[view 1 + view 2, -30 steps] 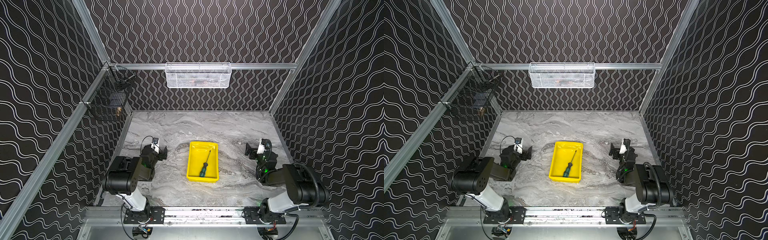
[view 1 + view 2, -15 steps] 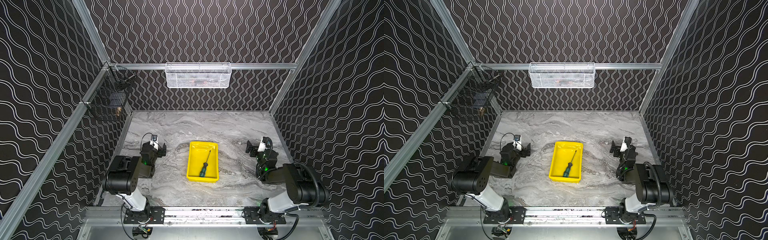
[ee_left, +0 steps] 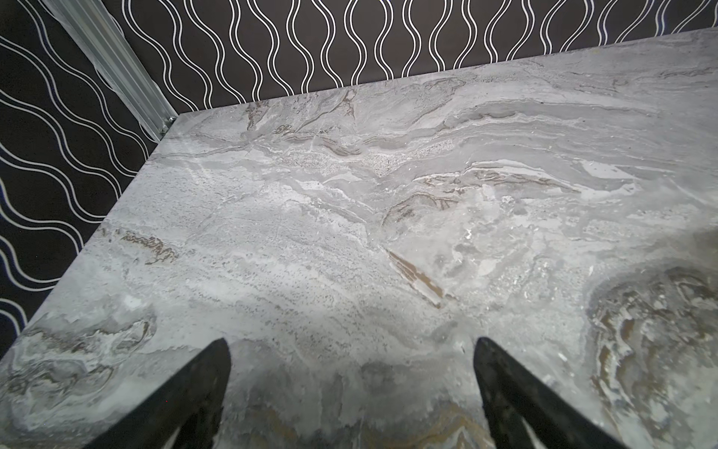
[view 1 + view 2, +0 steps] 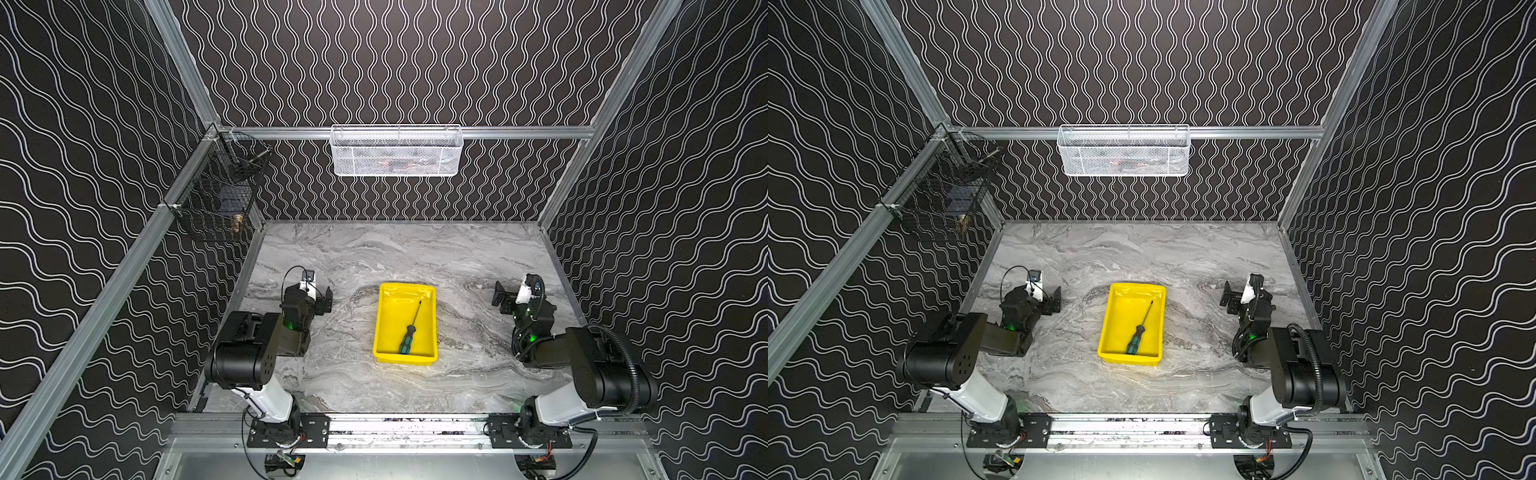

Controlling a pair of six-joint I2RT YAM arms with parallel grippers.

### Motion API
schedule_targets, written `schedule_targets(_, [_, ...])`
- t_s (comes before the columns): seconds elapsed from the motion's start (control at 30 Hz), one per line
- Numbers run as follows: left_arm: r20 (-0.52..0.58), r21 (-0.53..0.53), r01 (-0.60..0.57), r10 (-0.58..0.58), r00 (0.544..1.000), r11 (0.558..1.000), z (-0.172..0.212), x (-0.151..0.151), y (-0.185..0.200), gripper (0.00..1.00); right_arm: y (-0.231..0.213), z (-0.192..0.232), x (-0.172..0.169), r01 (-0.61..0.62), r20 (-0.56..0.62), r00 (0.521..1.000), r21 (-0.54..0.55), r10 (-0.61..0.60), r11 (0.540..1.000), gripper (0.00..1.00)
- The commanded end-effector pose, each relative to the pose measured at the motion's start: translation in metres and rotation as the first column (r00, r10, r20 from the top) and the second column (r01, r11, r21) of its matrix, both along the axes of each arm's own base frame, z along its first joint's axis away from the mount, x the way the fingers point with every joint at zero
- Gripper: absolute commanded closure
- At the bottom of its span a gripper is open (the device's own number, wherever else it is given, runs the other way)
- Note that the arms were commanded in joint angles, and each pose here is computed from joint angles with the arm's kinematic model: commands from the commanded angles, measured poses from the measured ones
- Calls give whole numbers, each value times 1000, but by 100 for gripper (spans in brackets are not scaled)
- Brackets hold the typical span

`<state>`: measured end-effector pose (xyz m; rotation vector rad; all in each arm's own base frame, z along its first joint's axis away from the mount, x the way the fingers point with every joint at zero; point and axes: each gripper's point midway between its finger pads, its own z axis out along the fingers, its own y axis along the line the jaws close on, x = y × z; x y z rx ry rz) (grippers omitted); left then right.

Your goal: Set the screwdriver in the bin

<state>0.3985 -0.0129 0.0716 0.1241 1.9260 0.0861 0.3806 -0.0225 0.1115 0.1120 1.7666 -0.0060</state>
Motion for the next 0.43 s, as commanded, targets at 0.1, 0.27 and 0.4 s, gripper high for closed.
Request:
schedule_targets(0.1, [11, -8, -10, 10, 1000, 1000, 3, 2, 1, 1, -2, 6, 2, 10, 22, 1000, 5, -10, 1000, 1])
schedule_targets(0.27, [10, -8, -10, 10, 1000, 1000, 3, 2, 1, 1, 1, 2, 6, -2, 2, 1000, 10, 2, 1000, 1])
schedule_targets(0.4, [9, -7, -9, 9, 1000, 1000, 2, 2, 1, 1, 0, 5, 2, 4, 18, 1000, 6, -4, 1000, 1])
